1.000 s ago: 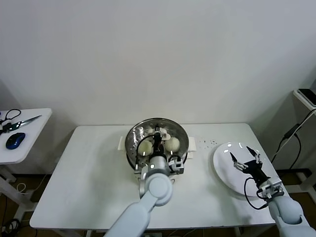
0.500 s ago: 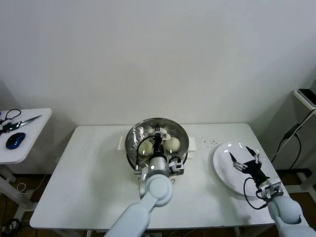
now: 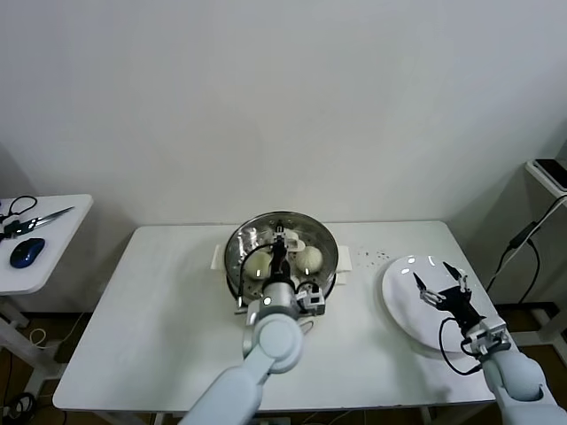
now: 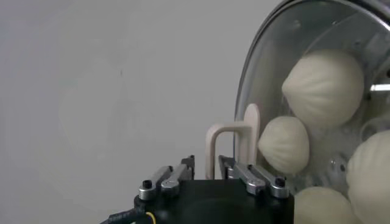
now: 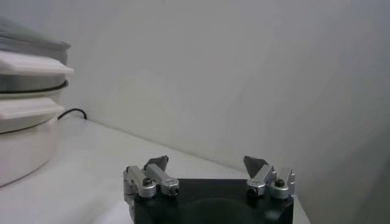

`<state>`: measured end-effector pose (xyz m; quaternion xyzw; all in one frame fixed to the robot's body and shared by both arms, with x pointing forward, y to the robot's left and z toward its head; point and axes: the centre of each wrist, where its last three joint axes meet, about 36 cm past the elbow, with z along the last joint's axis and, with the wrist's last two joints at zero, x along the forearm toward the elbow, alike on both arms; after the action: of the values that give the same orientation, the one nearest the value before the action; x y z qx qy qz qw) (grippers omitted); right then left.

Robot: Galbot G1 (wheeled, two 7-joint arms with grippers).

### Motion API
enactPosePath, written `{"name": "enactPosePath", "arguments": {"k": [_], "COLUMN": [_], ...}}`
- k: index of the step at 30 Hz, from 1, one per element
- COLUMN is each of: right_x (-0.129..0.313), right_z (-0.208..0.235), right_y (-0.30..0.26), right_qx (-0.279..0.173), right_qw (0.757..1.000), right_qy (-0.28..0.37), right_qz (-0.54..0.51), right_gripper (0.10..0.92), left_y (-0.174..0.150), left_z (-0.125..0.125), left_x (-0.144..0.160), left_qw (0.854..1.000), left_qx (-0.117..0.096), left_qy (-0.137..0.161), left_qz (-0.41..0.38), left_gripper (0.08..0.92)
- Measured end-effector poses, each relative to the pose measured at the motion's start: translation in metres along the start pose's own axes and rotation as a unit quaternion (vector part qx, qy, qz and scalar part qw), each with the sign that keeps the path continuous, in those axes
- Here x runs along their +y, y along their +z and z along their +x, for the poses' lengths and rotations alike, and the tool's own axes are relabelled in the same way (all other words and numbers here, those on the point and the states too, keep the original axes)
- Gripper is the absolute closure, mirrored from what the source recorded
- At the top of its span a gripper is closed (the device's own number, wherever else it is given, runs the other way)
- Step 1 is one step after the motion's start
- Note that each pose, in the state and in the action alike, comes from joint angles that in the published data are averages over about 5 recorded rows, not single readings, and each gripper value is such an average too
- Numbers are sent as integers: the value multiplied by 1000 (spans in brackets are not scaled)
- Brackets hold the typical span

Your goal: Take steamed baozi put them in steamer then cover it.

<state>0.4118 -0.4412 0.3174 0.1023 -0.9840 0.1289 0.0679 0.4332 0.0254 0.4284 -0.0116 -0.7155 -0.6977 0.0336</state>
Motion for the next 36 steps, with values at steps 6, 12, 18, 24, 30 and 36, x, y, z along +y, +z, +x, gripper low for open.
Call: {"name": "enactPosePath", "arguments": {"k": [6, 12, 18, 24, 30, 36], "right_x": [-2, -1, -1, 2, 8, 16], "right_z": [-1, -3, -2, 1, 5, 9], "right_y": [-5, -8, -11, -13, -15, -15], "right_qx": [14, 24, 30, 30, 27, 24], "right_qw": [1000, 1000, 1000, 999, 999, 999], "right_qy": [4, 4, 9, 11, 12, 10], "right_qz": [6, 9, 4, -8, -18, -30], "right_gripper": [200, 200, 200, 200, 200, 200], "left_y": [11, 25, 43, 69, 113, 170], "left_z": [16, 35, 58, 80, 88, 91], "left_x": [8, 16, 25, 33, 34, 26], "left_qw": [1000, 1000, 999, 996, 985, 956], "left_qx": [-8, -14, -16, -2, 52, 91], "left_qy": [3, 5, 2, -16, -32, -34], "left_qz": [10, 26, 49, 84, 161, 276], "left_gripper": [454, 281, 182, 177, 177, 177]}}
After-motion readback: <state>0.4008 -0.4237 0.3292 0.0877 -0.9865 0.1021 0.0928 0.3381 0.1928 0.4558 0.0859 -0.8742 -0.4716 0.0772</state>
